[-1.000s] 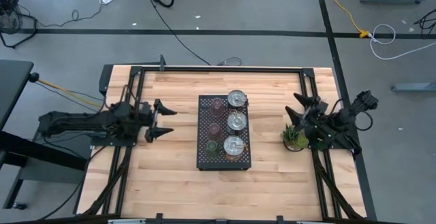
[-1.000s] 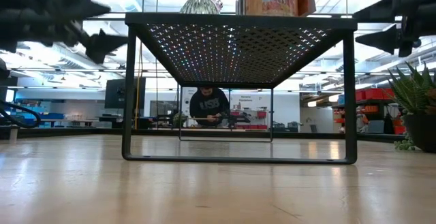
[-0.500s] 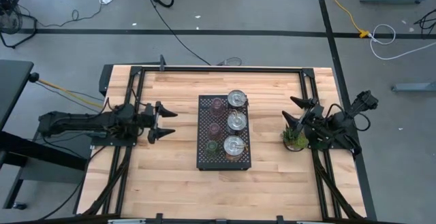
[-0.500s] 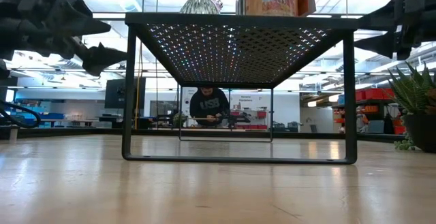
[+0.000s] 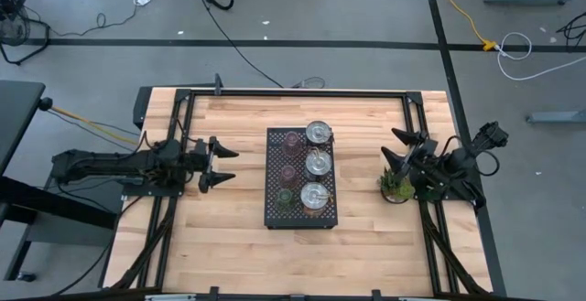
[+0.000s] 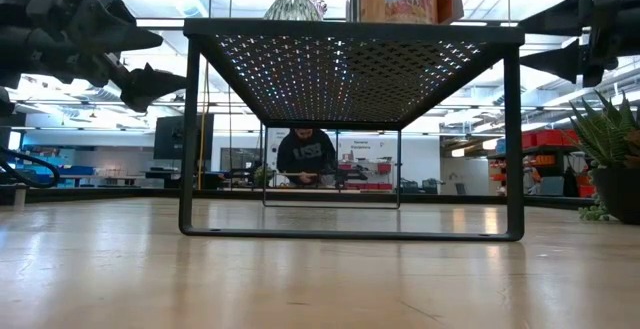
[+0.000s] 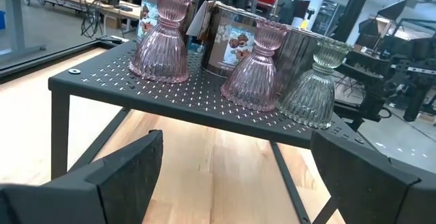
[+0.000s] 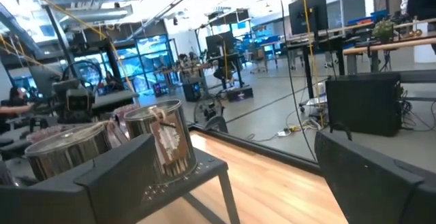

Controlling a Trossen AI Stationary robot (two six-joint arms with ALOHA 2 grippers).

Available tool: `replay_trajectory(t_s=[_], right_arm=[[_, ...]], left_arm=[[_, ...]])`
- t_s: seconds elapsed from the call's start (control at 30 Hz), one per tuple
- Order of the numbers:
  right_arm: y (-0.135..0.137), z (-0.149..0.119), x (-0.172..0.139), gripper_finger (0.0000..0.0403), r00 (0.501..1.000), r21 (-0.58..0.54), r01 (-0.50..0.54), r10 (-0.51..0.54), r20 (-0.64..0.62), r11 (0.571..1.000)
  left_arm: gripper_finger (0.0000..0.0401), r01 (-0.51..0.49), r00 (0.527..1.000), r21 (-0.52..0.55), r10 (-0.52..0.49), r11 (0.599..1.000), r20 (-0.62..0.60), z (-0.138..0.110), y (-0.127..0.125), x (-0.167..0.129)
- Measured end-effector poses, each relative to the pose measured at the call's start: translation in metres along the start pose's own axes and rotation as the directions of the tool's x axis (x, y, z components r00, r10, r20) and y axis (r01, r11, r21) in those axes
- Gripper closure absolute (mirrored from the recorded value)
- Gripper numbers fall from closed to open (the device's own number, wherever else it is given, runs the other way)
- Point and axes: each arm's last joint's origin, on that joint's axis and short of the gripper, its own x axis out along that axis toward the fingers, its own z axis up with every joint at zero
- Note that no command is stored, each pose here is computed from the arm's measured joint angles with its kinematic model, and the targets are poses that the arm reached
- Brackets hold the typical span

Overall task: Pick & Place candle stick holders
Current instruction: Return to Home Position

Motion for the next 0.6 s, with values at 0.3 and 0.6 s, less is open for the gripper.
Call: replay_trajectory(t_s=[0.3,0.6], right_arm=[[0.0,0.001,0.0,0.0003,1.0,0.013,0.001,-0.001,0.005,1.0],[0.0,0.001,0.0,0.0003,1.0,0.014,0.001,-0.001,0.005,1.0]], left_arm=[[0.0027,0.002,1.0,0.001,-0.002,1.0,0.006,0.0,0.0,0.0],[0.0027,0.033,0.993,0.013,-0.034,0.999,0.114,0.01,-0.004,-0.008]])
